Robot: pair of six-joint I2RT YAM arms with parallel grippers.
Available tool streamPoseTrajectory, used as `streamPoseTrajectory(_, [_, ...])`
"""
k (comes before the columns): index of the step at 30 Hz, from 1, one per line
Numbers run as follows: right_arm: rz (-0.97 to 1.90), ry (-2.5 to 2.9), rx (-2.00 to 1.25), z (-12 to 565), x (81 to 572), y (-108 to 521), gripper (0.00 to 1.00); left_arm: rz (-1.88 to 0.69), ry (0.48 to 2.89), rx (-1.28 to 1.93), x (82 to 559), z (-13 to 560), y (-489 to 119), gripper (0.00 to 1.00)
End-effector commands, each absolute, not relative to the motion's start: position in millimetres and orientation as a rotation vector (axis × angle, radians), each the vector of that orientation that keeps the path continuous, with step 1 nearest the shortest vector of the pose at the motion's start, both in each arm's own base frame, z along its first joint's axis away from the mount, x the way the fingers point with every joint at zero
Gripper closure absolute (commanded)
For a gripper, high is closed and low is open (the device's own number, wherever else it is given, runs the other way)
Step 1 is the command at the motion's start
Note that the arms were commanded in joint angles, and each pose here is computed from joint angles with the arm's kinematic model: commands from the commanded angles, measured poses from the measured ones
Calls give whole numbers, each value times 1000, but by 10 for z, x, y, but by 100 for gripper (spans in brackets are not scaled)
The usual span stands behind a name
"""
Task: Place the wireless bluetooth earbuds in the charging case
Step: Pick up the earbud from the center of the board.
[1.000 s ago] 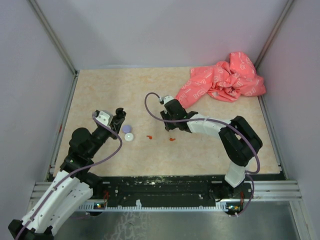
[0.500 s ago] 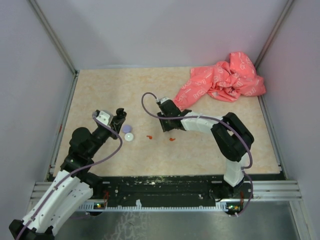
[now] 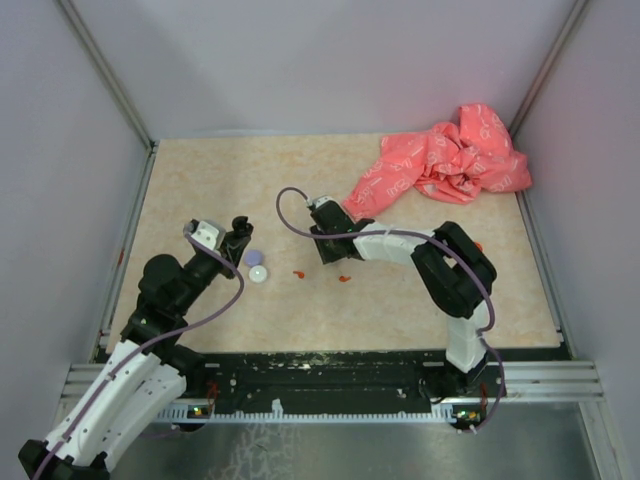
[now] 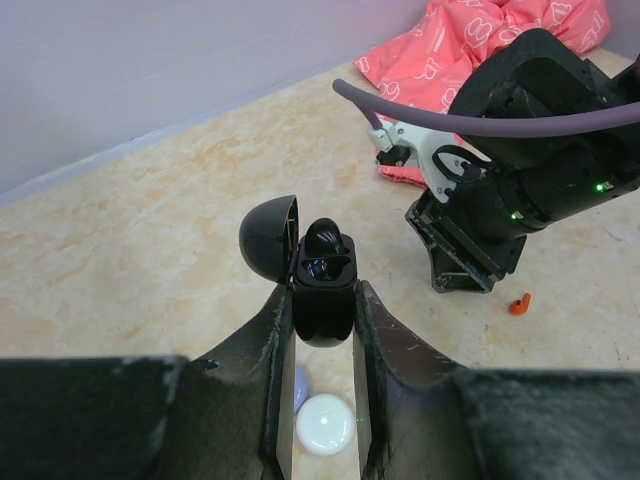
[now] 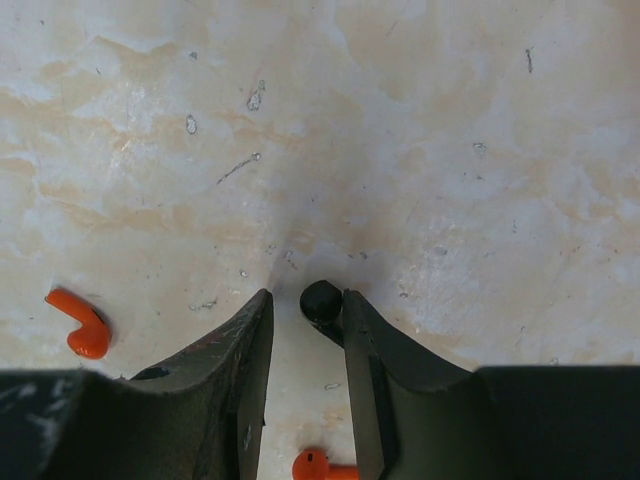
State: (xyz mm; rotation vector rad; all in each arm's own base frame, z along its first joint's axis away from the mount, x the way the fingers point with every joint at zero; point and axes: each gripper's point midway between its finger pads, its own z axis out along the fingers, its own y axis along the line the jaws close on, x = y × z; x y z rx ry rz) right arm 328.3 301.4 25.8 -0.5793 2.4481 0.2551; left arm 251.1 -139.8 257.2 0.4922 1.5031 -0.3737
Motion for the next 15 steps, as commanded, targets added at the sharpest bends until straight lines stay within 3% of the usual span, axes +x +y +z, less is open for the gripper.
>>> streamPoseTrajectory(1, [230, 2409, -588, 340, 3381, 3132, 66, -388, 1470, 484, 2512, 2653, -1407, 100])
streamPoseTrajectory(15, [137, 2427, -662, 301, 3293, 3064, 70, -396, 1470, 484, 2509, 2653, -1410, 100])
